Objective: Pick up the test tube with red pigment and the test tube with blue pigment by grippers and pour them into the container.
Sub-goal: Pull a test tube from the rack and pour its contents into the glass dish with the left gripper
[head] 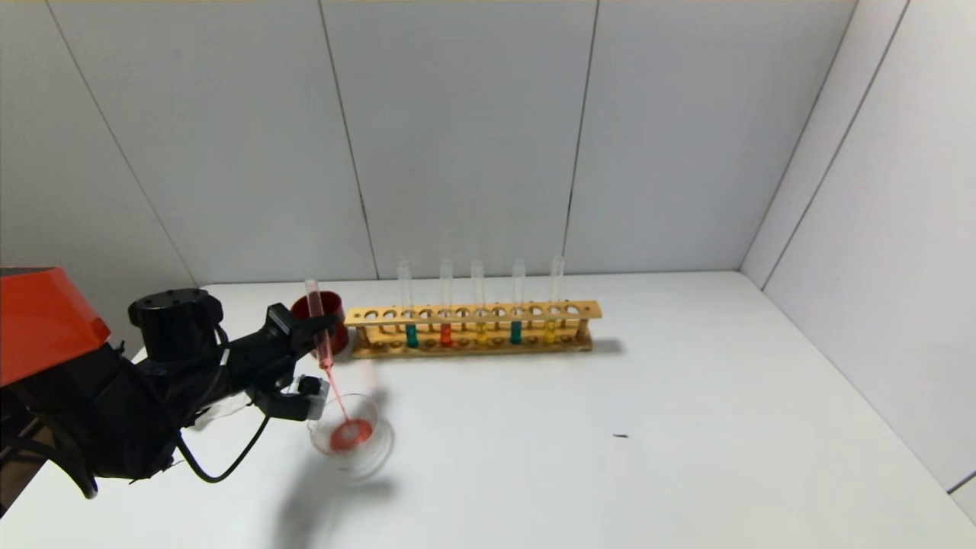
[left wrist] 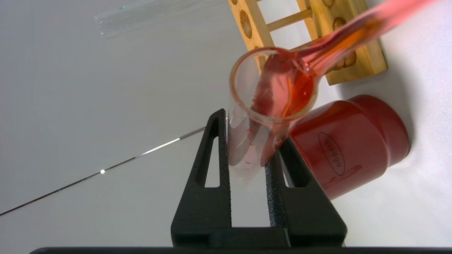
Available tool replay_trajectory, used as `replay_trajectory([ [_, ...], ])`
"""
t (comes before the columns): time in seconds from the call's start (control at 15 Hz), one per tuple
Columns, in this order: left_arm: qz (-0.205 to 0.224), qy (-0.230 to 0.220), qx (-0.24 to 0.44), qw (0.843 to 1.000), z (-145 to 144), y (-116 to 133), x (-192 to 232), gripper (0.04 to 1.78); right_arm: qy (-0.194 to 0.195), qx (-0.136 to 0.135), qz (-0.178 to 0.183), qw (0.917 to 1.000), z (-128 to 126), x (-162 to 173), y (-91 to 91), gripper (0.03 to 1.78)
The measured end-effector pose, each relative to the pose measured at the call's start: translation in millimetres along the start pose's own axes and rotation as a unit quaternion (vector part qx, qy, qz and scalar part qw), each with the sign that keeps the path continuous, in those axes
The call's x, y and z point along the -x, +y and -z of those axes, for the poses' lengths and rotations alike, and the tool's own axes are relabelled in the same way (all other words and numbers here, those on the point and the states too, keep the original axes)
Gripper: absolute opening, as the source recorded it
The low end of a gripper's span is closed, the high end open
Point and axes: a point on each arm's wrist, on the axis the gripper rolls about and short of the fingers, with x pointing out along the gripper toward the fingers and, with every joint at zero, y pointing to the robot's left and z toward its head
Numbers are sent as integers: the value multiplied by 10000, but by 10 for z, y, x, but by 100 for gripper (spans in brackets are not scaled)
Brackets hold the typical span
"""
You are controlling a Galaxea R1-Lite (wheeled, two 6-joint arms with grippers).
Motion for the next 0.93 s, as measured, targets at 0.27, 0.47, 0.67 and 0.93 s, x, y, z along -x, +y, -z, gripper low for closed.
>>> replay_trajectory([
  [0.27, -132, 51, -170, 9998, 13, 44, 8, 32, 2, 2, 2, 10000, 0, 0, 0, 175],
  [0.47, -173, 68, -216, 9996, 20, 75, 21, 32, 2, 2, 2, 10000, 0, 0, 0, 175],
  [0.67, -210, 78, -320, 9992, 22, 104, 36, 32, 2, 2, 0, 10000, 0, 0, 0, 175],
  [0.93, -295, 104, -522, 9981, 30, 168, 64, 32, 2, -2, 4, 10000, 0, 0, 0, 175],
])
